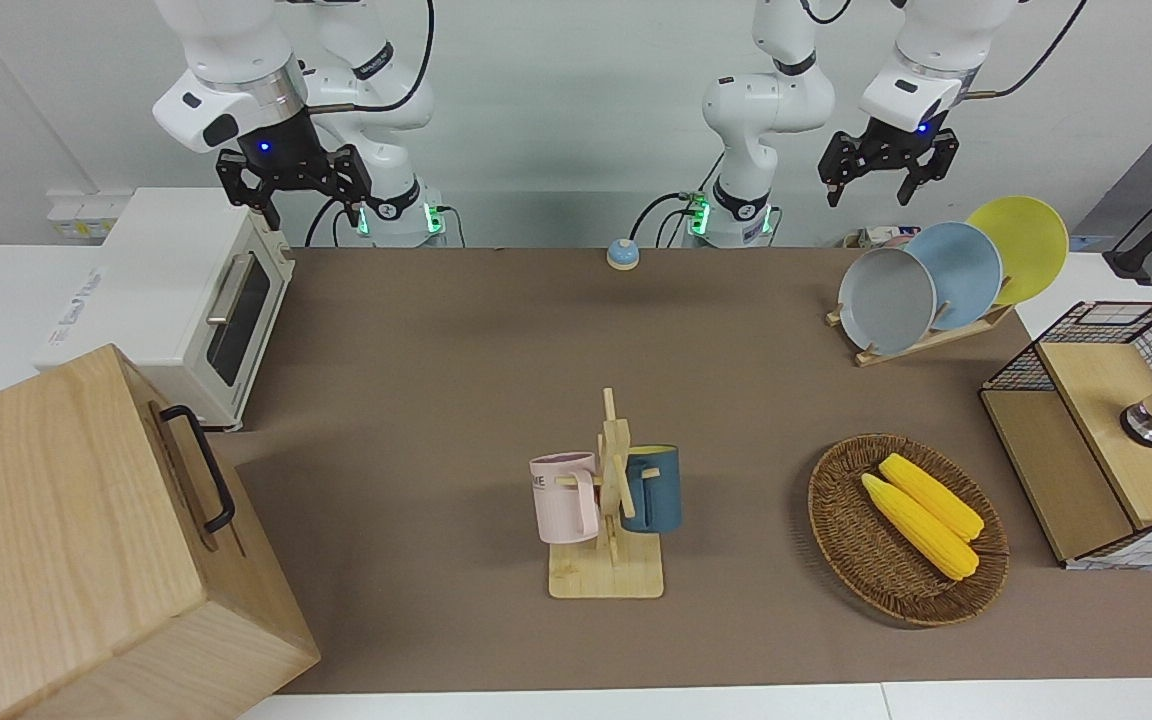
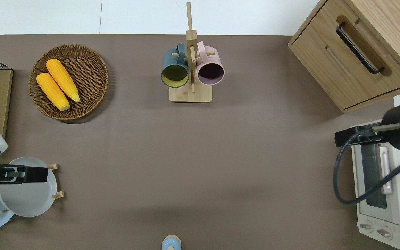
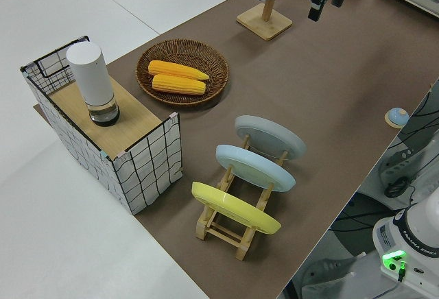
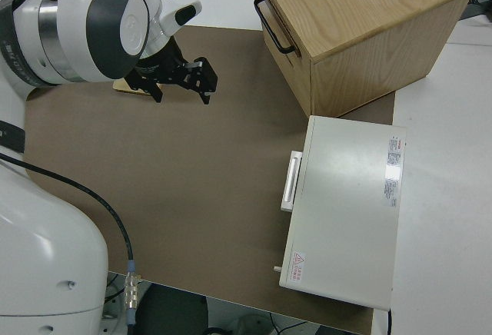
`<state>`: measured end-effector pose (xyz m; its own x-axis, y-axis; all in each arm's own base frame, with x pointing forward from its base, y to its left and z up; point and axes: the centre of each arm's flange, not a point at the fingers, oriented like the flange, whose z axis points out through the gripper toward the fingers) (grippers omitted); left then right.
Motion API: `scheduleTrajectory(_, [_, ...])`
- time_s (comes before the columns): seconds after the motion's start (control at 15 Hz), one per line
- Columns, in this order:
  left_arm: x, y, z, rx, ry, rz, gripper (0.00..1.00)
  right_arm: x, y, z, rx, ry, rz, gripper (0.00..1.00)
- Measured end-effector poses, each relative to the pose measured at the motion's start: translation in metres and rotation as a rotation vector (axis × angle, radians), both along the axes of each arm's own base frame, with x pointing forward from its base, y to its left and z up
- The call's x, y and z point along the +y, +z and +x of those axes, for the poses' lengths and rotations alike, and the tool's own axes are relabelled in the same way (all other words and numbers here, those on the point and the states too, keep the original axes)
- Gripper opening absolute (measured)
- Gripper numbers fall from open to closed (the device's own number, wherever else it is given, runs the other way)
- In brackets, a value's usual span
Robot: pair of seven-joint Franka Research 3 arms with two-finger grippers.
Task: Pick gray plate from low plate rack and place it on table with left arm
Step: 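Move the left gripper toward the gray plate in the low rack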
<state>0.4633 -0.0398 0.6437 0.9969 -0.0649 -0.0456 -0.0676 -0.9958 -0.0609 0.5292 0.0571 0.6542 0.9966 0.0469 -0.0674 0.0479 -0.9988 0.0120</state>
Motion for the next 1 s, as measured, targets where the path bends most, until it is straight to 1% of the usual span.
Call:
scheduleTrajectory(0.27, [0.013, 0.001, 0.001, -0.006, 0.024, -0.007, 1.0, 0.0, 0.0, 0.0, 0.0, 0.0, 0.0, 0.99])
scheduleTrajectory(0.73, [0.016, 0.001, 0.002, -0.006, 0.029, -0.008, 1.0, 0.0, 0.0, 0.0, 0.0, 0.0, 0.0, 0.99])
scheduleTrajectory(0.87, [0.03, -0.001, 0.002, 0.0, 0.049, -0.014, 1.0, 0.0, 0.0, 0.0, 0.0, 0.0, 0.0, 0.99])
scheduleTrajectory(1.0, [0.052, -0.005, 0.002, 0.011, 0.026, -0.025, 1.0, 0.0, 0.0, 0.0, 0.0, 0.0, 0.0, 0.99])
